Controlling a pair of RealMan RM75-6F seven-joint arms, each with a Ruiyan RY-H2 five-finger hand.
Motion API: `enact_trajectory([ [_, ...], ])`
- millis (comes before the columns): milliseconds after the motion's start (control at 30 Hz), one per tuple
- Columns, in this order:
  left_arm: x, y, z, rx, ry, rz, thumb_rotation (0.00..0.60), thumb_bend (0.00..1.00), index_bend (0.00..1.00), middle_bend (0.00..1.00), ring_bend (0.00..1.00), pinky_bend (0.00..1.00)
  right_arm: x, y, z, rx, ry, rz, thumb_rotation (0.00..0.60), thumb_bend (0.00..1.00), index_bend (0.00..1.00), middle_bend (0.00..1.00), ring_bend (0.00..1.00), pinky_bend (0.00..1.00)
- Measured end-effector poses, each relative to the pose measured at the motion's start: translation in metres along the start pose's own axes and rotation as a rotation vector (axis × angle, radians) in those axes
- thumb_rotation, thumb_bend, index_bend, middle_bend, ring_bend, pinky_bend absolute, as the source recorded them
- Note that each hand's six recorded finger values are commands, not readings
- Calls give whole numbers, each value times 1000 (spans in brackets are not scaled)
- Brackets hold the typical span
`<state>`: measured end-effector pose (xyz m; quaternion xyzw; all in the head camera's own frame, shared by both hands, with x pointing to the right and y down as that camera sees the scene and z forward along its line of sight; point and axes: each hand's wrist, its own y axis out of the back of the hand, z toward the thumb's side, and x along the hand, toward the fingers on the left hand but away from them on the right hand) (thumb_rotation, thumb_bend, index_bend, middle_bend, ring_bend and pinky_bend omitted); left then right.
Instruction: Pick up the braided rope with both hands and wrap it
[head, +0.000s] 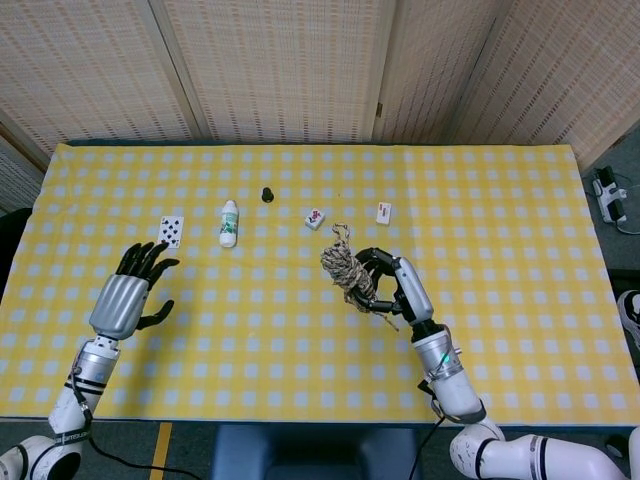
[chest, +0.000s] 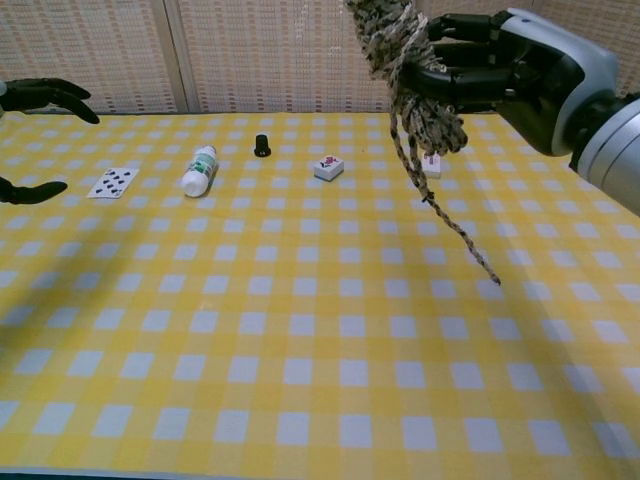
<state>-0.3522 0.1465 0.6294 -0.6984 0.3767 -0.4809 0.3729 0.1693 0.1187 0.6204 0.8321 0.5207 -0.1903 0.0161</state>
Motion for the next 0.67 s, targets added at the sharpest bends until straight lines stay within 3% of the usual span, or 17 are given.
enact_trajectory([
  [300, -52, 25, -69, 17, 201, 35, 600, 365, 273, 98, 55, 0, 18, 39, 2, 0, -41, -41, 600, 507, 862, 725, 790, 657],
  [667, -123, 34, -94, 4, 306, 72, 600, 365, 282, 98, 56, 0, 36, 65, 4, -27, -65, -70, 600, 507, 863, 725, 789, 657],
])
